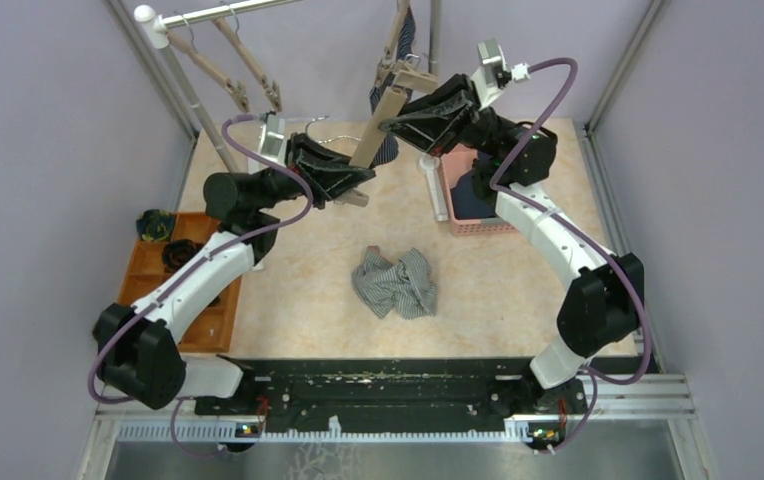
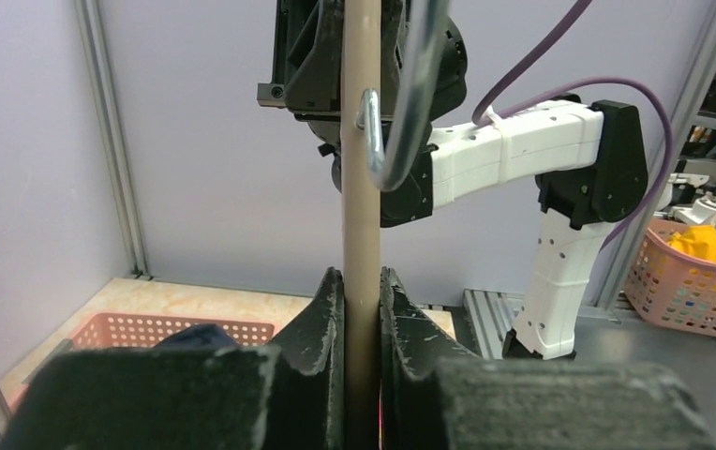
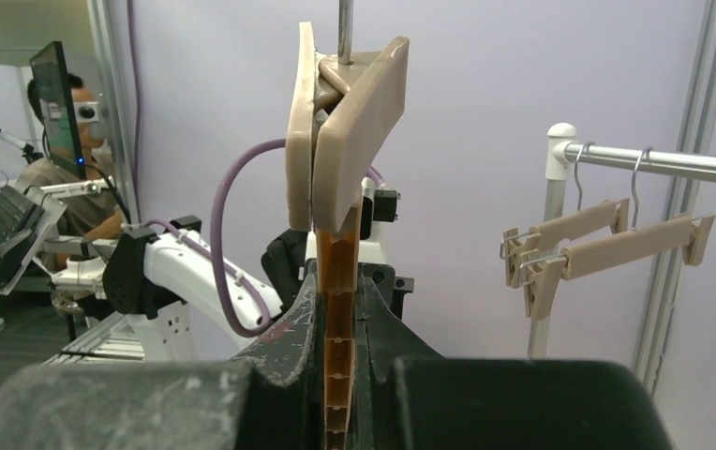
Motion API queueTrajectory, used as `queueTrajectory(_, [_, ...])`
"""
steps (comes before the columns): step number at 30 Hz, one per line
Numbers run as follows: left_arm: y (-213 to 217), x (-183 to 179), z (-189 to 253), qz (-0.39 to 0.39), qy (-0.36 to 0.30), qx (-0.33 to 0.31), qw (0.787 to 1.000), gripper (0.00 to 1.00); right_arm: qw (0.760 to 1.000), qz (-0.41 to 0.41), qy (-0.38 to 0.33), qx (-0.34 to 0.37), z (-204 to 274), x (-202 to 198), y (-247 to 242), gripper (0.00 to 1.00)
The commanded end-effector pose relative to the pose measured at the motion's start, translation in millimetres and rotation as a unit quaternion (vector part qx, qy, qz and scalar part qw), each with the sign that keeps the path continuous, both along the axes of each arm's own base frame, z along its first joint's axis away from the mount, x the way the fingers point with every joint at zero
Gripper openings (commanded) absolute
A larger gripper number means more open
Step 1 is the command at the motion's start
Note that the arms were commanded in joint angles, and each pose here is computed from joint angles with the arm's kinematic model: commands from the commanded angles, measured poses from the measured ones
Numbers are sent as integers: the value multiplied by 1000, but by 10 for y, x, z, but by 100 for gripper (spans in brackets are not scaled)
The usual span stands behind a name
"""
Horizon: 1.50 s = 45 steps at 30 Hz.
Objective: Remove the underwear clipped to the hanger
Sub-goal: Place the hanger at the clothesline.
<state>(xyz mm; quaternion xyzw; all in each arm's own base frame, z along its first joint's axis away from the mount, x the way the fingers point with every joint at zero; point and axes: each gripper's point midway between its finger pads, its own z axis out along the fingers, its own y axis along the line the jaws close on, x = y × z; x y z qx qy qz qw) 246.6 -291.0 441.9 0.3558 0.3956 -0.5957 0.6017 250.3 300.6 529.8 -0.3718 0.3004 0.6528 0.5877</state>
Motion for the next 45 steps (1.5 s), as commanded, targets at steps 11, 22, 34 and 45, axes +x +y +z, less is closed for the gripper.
queueTrajectory(11, [379,61,495,180,17,22,983,0,998,-58,-25,-26,68,69,70,38])
queueTrajectory(22, [1085,153,708,377,110,41,919,0,964,-252,-24,-87,-174,496,-87,53])
queueTrajectory(34, [1286,679,102,491,257,129,823,0,946,-314,-19,-82,-101,514,-282,52])
queueTrajectory(45, [1228,887,113,522,250,116,807,0,924,-368,10,-105,-270,747,-369,51])
